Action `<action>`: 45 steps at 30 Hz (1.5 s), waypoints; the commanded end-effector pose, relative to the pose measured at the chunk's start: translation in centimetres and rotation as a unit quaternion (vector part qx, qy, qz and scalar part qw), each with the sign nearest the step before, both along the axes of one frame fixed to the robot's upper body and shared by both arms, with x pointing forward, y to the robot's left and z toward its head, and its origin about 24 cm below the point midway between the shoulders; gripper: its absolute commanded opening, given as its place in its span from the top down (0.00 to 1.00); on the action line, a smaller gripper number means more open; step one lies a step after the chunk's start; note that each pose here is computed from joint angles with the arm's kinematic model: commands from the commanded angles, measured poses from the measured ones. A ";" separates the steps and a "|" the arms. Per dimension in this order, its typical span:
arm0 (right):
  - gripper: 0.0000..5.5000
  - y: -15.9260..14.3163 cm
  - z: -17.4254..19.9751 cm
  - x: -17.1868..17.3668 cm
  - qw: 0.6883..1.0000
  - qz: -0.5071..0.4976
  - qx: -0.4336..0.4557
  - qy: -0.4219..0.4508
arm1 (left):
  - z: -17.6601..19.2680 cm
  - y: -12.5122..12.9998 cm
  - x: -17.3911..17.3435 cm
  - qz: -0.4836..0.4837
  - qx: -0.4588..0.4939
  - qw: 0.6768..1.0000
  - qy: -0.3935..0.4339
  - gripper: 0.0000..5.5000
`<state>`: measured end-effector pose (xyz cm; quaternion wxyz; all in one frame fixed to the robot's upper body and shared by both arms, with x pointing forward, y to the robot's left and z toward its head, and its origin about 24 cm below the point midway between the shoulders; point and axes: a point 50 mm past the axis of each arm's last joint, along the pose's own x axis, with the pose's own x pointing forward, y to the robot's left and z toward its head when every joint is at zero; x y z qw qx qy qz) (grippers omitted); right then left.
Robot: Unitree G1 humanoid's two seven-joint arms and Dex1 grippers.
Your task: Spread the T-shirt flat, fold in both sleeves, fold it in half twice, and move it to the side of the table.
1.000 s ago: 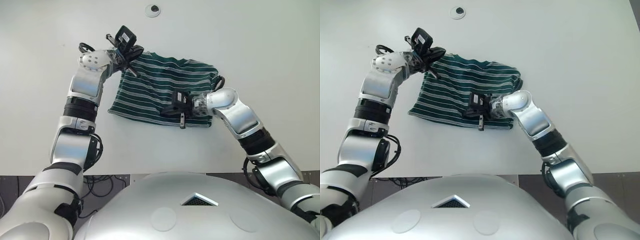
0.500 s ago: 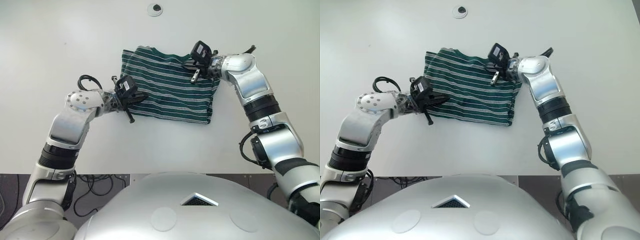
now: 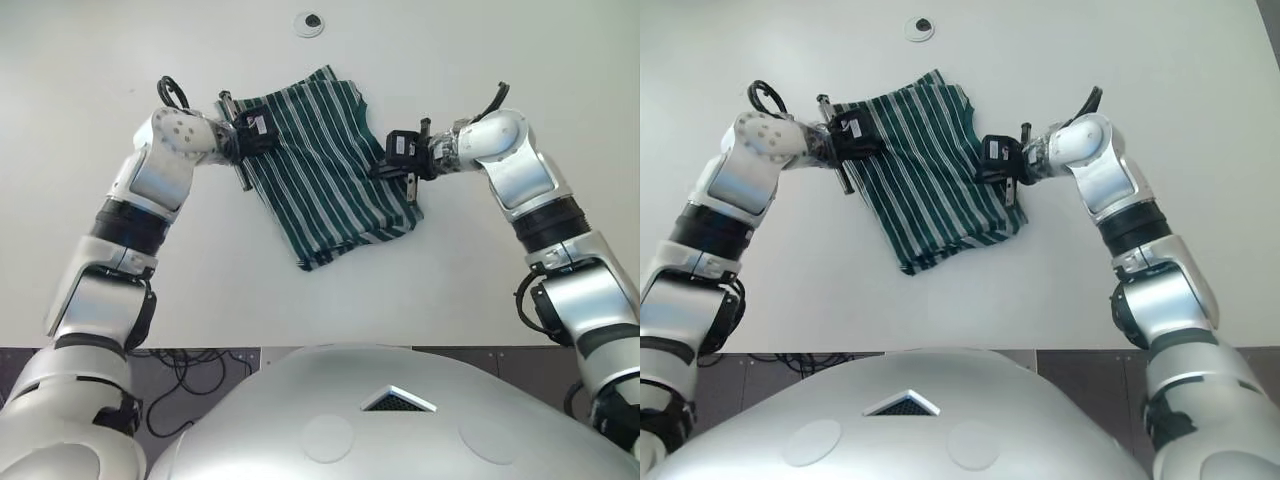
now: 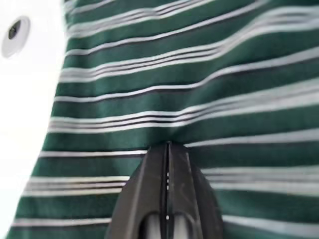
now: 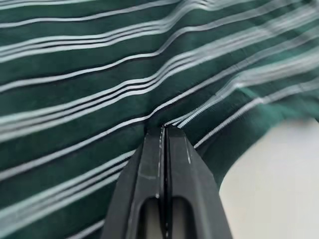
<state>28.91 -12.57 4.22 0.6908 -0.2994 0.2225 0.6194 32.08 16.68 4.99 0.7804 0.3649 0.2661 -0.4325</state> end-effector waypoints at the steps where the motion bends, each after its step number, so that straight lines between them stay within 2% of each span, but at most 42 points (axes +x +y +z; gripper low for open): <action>1: 1.00 0.4 -2.3 -2.2 0.998 -0.017 -0.004 0.057 | -1.5 -0.9 0.3 -0.002 -0.004 1.000 0.002 1.00; 3: 1.00 0.3 -2.3 -2.4 0.998 -0.034 0.005 0.049 | -1.5 -0.8 0.9 0.015 -0.013 1.000 -0.021 1.00; 6: 1.00 -0.2 -0.4 -0.8 0.991 -0.115 0.063 0.008 | -0.6 -0.1 1.0 0.021 -0.053 0.996 -0.063 1.00; 7: 0.96 -0.4 0.7 -0.4 0.985 -0.143 0.096 0.000 | 0.4 0.3 1.2 0.034 -0.084 0.991 -0.095 1.00; 10: 0.87 -1.4 3.4 -1.0 0.972 -0.165 0.167 -0.016 | 2.9 1.9 0.3 0.054 -0.150 0.973 -0.165 0.91; 13: 0.77 -4.4 4.7 -2.6 0.980 -0.113 0.127 -0.105 | 3.5 4.8 -3.7 0.001 -0.086 0.975 -0.206 0.81; 16: 0.66 -7.4 4.0 -5.2 0.990 -0.036 0.043 -0.130 | 2.6 7.4 -8.1 -0.065 0.007 0.981 -0.184 0.72; 21: 0.51 -8.5 2.6 -8.1 0.993 0.041 0.004 -0.111 | 0.8 8.2 -12.4 -0.153 0.067 0.978 -0.124 0.59; 24: 0.45 -7.7 1.8 -8.8 0.991 0.064 0.005 -0.118 | -0.4 7.5 -13.9 -0.219 0.097 0.965 -0.104 0.59; 29: 0.45 -5.7 0.2 -9.1 0.984 0.084 0.007 -0.159 | -1.7 5.5 -14.6 -0.281 0.100 0.948 -0.109 0.59; 35: 0.45 -5.0 -0.6 -8.8 0.973 0.102 -0.012 -0.209 | -2.6 3.8 -14.2 -0.327 0.115 0.929 -0.128 0.59; 40: 0.59 -4.6 -1.2 -9.1 0.969 0.128 -0.020 -0.210 | -2.9 3.0 -14.0 -0.374 0.142 0.906 -0.138 0.59; 45: 0.75 -4.3 -1.5 -9.4 0.969 0.136 -0.018 -0.205 | -3.3 2.4 -13.7 -0.408 0.159 0.886 -0.149 0.74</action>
